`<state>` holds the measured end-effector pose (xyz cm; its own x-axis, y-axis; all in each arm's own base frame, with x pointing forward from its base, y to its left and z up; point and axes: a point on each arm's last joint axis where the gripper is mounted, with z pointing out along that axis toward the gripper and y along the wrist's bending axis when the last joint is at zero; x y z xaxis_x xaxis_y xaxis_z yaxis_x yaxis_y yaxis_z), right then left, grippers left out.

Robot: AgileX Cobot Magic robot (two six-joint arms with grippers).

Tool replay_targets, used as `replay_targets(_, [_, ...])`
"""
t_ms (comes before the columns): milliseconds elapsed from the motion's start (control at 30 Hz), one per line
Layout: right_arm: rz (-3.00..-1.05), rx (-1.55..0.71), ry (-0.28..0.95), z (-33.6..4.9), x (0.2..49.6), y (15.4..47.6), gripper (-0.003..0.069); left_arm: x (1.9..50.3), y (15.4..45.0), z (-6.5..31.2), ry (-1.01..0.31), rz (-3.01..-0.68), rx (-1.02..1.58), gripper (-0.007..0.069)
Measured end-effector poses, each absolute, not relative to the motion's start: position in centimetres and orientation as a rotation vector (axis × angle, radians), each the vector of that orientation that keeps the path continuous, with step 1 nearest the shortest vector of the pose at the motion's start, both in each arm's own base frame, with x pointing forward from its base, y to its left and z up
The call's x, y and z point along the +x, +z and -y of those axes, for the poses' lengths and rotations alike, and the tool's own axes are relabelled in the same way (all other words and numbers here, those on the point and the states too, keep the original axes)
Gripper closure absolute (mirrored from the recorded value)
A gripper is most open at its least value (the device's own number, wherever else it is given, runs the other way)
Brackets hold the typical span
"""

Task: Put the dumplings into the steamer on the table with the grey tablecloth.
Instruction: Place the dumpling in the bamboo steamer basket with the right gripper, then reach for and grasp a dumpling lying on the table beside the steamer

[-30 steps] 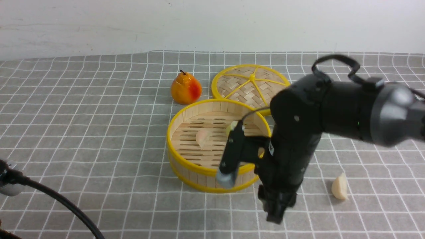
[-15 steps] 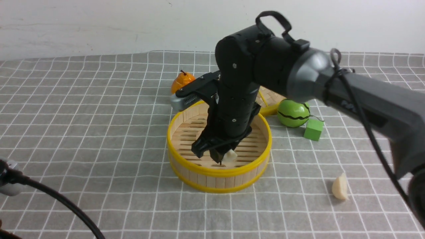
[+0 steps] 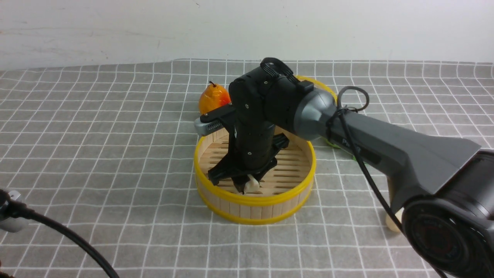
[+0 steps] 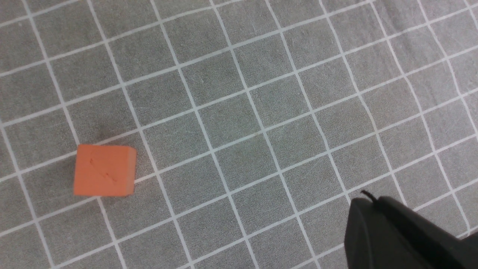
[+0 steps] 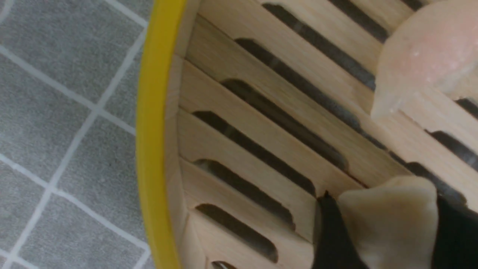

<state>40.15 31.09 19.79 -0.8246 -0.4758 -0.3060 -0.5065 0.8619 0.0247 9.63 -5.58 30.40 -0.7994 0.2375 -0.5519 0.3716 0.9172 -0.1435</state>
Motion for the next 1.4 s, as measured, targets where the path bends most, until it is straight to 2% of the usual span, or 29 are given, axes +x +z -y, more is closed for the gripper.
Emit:
replay_targets(167, [-2.743, -0.744, 0.155, -31.1, 40.2, 20.7, 0.0159, 9.6, 30.4, 5.6, -0.331, -2.532, 0.436, 0.0629])
replay_targets(233, [-2.728, -0.79, 0.148, -31.1, 40.0, 22.0, 0.011, 9.6, 30.4, 5.6, -0.331, -2.532, 0.436, 0.0628])
replay_targets(333, [-2.659, -0.844, 0.159, -31.0, 39.9, 24.3, 0.0092, 9.6, 30.4, 5.6, -0.331, -2.535, 0.437, 0.0628])
replay_targets(500, [-2.48, -0.889, 0.206, -29.5, 38.0, 32.3, 0.0084, 9.6, 30.4, 5.6, -0.334, -2.536, 0.436, 0.0623])
replay_targets(567, [-2.436, -0.888, 0.216, -28.9, 37.4, 34.3, 0.0084, 9.6, 30.4, 5.6, -0.335, -2.531, 0.435, 0.0622])
replay_targets(600, [-2.396, -0.88, 0.226, -28.0, 36.6, 36.3, 0.0084, 9.7, 30.5, 5.6, -0.337, -2.523, 0.433, 0.0621])
replay_targets(667, [-2.376, -0.856, 0.23, -26.4, 35.6, 38.3, 0.0084, 9.8, 30.6, 5.7, -0.343, -2.5, 0.428, 0.0618])
replay_targets(767, [-2.4, -0.797, 0.203, -22.6, 34.2, 40.0, 0.0084, 10.3, 30.9, 5.9, -0.36, -2.44, 0.413, 0.0618])
replay_targets(867, [-2.473, -0.752, 0.167, -19.7, 33.5, 39.3, 0.0084, 10.5, 31.2, 6.0, -0.381, -2.396, 0.4, 0.0616])
replay_targets(900, [-2.561, -0.718, 0.133, -17.6, 32.9, 37.6, 0.0084, 10.9, 31.3, 6.3, -0.398, -2.374, 0.39, 0.0615])
replay_targets(933, [-2.557, -0.71, 0.133, -17.3, 32.8, 37.8, 0.0084, 10.9, 31.3, 6.3, -0.398, -2.373, 0.389, 0.0615])
replay_targets(1033, [-2.757, -0.609, 0.066, -12.9, 31.1, 33.4, 0.0084, 12.6, 32.1, 7.2, -0.398, -2.384, 0.387, 0.0615])
replay_targets(1133, [-2.861, -0.459, 0.042, -10.0, 30.5, 30.1, 0.0084, 14.7, 33.5, 8.2, -0.392, -2.389, 0.389, 0.0615])
replay_targets(1300, [-2.901, -0.211, 0.039, -7.0, 30.6, 25.4, 0.0084, 17.7, 34.3, 9.7, -0.377, -2.444, 0.41, 0.0611])
replay_targets(1400, [-2.882, -0.13, 0.047, -6.4, 31.2, 23.4, 0.0084, 18.6, 33.7, 10.3, -0.364, -2.498, 0.446, 0.0609])
